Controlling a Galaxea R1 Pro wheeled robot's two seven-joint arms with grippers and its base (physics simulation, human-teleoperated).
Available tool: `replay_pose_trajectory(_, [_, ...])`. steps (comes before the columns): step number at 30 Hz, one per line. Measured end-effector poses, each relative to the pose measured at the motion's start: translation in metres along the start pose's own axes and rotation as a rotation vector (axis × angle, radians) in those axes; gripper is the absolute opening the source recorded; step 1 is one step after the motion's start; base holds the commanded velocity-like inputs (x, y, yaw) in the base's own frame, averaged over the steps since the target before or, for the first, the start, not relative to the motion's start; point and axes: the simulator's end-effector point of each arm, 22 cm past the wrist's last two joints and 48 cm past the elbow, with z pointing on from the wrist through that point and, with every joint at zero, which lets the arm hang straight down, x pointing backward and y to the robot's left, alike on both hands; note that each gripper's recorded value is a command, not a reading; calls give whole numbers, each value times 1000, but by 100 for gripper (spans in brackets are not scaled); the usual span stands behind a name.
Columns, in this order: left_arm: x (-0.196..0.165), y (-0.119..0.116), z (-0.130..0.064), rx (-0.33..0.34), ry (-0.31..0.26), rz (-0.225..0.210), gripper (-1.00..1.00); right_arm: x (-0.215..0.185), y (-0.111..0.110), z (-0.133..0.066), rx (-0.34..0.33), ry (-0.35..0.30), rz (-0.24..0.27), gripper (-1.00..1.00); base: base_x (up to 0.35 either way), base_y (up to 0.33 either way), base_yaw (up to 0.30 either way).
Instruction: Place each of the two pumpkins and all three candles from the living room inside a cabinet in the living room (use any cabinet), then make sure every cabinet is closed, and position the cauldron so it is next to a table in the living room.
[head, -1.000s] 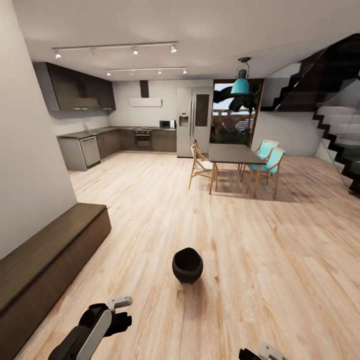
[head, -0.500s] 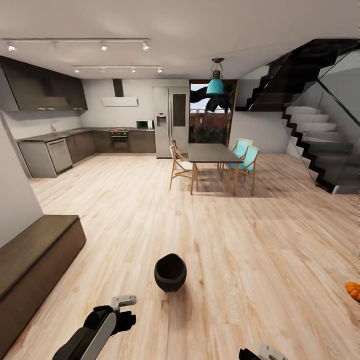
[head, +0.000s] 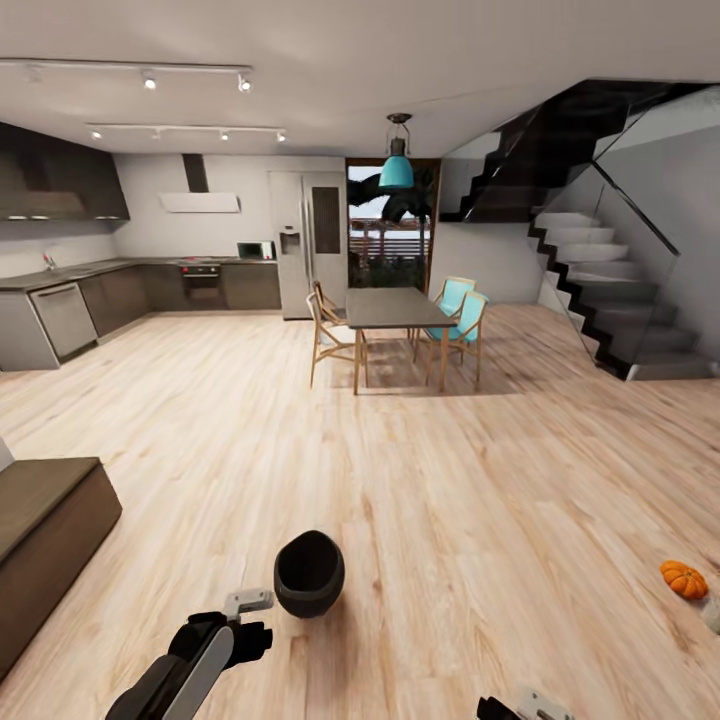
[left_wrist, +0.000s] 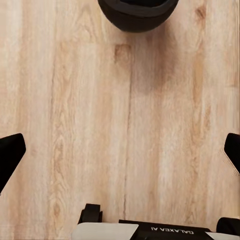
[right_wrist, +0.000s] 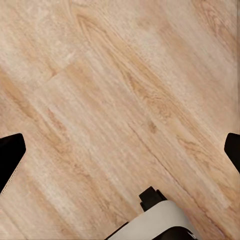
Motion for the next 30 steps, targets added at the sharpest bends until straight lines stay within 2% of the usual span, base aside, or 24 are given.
replay_pose_trajectory(11, [1, 0, 1, 0, 2, 0, 100, 3, -3, 2, 7, 6, -7, 100, 304, -2, -277])
replay_pose_trajectory(27, [8, 0, 7, -2, 23, 1, 100, 17, -18, 11, 45, 36, -28, 100, 24, 0, -184])
replay_pose_trajectory(29, [9, 0, 8, -2, 25, 1, 100, 19, -13, 12, 25, 39, -29, 100, 177, 0, -112])
replay_pose_trajectory(30, [10, 0, 8, -3, 26, 1, 100, 20, -5, 12, -14, 41, -28, 100, 272, 0, -59])
